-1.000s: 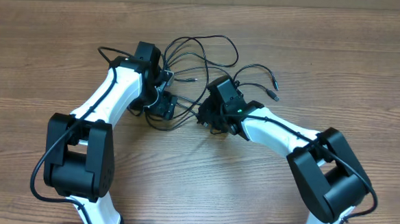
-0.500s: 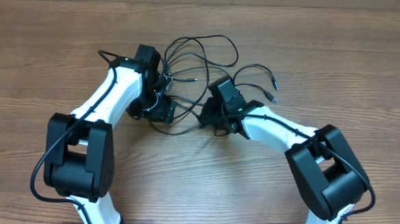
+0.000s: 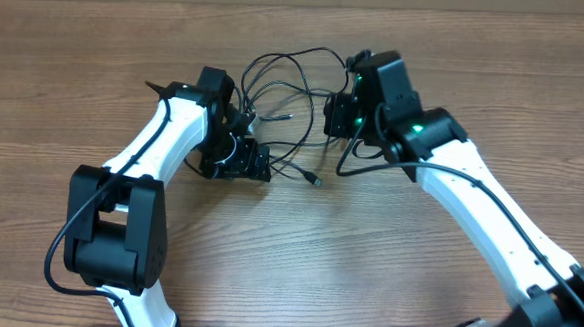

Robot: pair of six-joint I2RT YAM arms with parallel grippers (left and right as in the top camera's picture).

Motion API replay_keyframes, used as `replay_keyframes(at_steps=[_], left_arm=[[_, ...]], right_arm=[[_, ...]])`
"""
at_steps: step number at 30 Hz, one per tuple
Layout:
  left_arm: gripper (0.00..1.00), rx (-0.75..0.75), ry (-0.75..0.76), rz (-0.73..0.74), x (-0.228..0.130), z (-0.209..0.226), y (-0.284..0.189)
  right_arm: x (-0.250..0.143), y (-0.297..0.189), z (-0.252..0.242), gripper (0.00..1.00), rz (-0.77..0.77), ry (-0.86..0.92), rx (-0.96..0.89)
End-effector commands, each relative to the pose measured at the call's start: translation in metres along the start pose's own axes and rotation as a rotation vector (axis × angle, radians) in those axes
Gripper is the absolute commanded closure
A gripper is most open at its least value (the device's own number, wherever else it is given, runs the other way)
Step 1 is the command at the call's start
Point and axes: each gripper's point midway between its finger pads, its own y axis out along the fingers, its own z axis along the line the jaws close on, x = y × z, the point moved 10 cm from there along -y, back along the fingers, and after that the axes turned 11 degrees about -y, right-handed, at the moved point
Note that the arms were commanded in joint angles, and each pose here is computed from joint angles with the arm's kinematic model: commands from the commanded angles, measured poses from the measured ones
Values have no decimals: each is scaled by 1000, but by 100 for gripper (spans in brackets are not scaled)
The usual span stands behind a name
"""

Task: Untangle cables

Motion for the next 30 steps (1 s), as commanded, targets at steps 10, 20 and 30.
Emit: replay_keyframes(at_steps=[10,20,30], left_arm=[[28,-43,2,-30,6,-4,2],[15,-80,-324,-96,18,-7,1],[30,-107,-376,-362,54,-11,-8]], right_arm=[[11,-22,8,96,-58,-53,21],[11,-22,8,96,-58,-53,21],[4,-21,6,96,-12,-45,7]])
